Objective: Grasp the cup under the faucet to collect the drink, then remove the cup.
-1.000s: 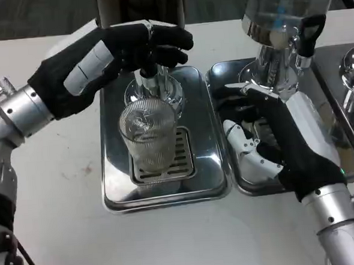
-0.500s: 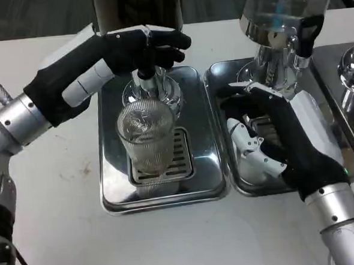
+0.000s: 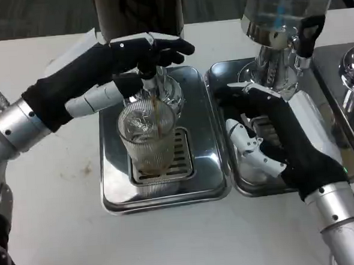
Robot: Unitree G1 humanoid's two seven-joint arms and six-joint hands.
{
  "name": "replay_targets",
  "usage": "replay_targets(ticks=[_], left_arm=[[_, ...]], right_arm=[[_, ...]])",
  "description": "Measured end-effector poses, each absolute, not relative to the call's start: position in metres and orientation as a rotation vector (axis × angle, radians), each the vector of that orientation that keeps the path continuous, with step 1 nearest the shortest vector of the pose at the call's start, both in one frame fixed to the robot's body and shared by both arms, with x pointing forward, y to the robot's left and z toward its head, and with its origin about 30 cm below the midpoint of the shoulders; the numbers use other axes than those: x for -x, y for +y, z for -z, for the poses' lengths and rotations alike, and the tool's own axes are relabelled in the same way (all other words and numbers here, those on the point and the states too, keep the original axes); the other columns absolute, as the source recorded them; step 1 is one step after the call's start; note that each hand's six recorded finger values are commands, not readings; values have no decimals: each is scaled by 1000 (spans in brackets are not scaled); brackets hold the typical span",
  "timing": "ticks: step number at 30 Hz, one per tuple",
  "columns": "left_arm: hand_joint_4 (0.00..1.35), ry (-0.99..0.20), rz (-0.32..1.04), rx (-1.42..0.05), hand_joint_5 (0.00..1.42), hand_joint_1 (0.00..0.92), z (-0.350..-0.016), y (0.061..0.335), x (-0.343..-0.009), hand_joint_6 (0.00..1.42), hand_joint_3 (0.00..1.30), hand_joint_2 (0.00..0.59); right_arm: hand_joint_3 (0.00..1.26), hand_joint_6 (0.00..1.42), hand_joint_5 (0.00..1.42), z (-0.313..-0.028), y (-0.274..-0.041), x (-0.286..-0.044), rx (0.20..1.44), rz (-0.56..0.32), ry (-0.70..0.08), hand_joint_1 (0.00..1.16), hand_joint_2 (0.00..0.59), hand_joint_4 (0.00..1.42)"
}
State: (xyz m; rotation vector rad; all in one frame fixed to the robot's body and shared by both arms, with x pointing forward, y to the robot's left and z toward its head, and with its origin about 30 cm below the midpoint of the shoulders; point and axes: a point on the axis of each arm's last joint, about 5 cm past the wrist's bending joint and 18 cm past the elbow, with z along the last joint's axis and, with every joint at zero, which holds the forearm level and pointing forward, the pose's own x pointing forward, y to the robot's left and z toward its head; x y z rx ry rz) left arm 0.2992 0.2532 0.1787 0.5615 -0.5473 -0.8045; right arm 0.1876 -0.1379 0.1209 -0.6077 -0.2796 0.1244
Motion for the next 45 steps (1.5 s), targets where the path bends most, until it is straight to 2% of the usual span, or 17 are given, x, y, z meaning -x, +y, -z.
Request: replay_targets(ticks=[4, 8, 10, 12, 13, 14, 19, 24, 29, 33, 45], left_arm=[[210, -562, 798, -587, 243, 0, -179, 253, -298, 251, 314, 71], [212, -571, 790, -600, 243, 0, -177, 252, -296, 251, 316, 71], [214, -577, 785, -608, 243, 0, -177, 252, -295, 251, 317, 79], [217, -583, 783, -617, 243, 0, -178, 252, -295, 263, 317, 90], [218, -586, 781, -620, 243, 0, -177, 252, -294, 265, 317, 91], [218, -590, 778, -621, 243, 0, -177, 253, -294, 266, 317, 90], [218, -610, 770, -635, 243, 0, -177, 253, -292, 268, 323, 85], [226, -610, 770, -639, 243, 0, -177, 252, -291, 270, 326, 78], [227, -619, 765, -650, 243, 0, -176, 253, -290, 271, 326, 73], [228, -620, 763, -659, 243, 0, -177, 254, -290, 271, 326, 71], [228, -622, 765, -664, 243, 0, -178, 254, -289, 271, 326, 71]], right_arm=[[393, 383, 415, -121, -138, -188, 607, -125, -279, 422, 461, 393], [337, 369, 404, -121, -138, -188, 601, -132, -276, 419, 456, 373], [316, 361, 391, -121, -139, -188, 582, -145, -269, 411, 417, 362], [256, 314, 348, -122, -139, -189, 564, -158, -264, 394, 350, 305], [242, 307, 335, -122, -139, -190, 558, -167, -260, 390, 340, 290], [178, 283, 296, -122, -139, -191, 552, -180, -254, 386, 318, 252], [6, 202, 164, -123, -140, -195, 542, -248, -212, 350, 291, 112], [0, 132, 68, -124, -141, -198, 552, -298, -192, 366, 274, 2], [0, 111, 20, -123, -141, -201, 566, -336, -168, 426, 265, 0], [0, 82, 0, -123, -140, -202, 575, -362, -160, 462, 235, 0], [0, 51, 0, -118, -137, -206, 586, -406, -109, 499, 232, 0]])
